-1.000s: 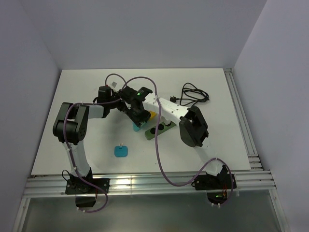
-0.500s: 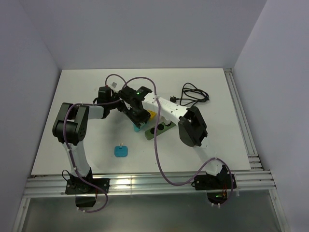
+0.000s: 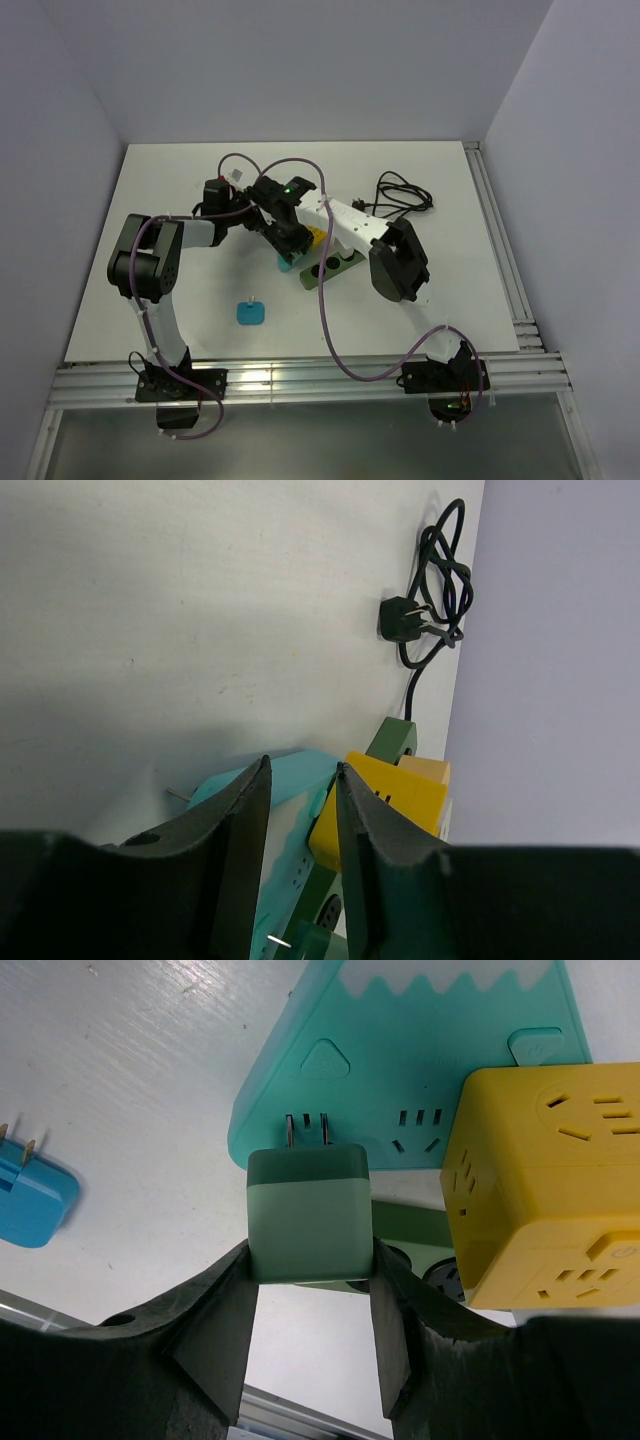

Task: Insert the plug
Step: Insert the plug into the socket.

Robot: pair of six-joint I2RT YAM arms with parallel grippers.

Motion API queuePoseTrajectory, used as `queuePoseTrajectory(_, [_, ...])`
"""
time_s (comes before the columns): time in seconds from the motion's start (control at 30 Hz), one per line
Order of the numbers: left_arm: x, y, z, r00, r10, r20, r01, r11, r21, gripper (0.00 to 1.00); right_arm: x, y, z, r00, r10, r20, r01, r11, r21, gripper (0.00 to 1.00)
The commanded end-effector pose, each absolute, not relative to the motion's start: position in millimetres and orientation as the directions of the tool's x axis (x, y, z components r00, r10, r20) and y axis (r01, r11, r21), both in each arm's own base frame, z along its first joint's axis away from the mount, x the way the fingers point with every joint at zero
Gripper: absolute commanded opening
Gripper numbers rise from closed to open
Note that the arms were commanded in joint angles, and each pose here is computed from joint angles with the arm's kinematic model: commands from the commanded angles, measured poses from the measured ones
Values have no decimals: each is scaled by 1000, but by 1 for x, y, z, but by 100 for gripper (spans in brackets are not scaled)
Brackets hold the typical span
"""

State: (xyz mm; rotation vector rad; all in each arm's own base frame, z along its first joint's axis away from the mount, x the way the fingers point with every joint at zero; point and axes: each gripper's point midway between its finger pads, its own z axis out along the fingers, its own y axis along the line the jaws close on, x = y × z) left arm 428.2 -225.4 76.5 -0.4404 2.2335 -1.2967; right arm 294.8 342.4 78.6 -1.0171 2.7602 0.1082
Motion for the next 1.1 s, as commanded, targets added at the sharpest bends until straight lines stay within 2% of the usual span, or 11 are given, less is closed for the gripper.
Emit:
queuePoseTrajectory(0.0, [432, -231, 102, -798, -508, -325, 58, 472, -880, 37, 299, 340, 85, -747, -627, -221, -643, 766, 1, 0])
queuePoseTrajectory(0.43, [410, -241, 98, -804, -513, -299, 57, 435, -898, 35, 307, 340, 81, -751, -625, -213, -640, 769, 0, 0])
queuePoseTrajectory(1.07, [394, -251, 96, -822, -493, -285, 60, 423, -904, 34, 328, 337, 104, -746, -587, -314, -607, 794, -44, 2])
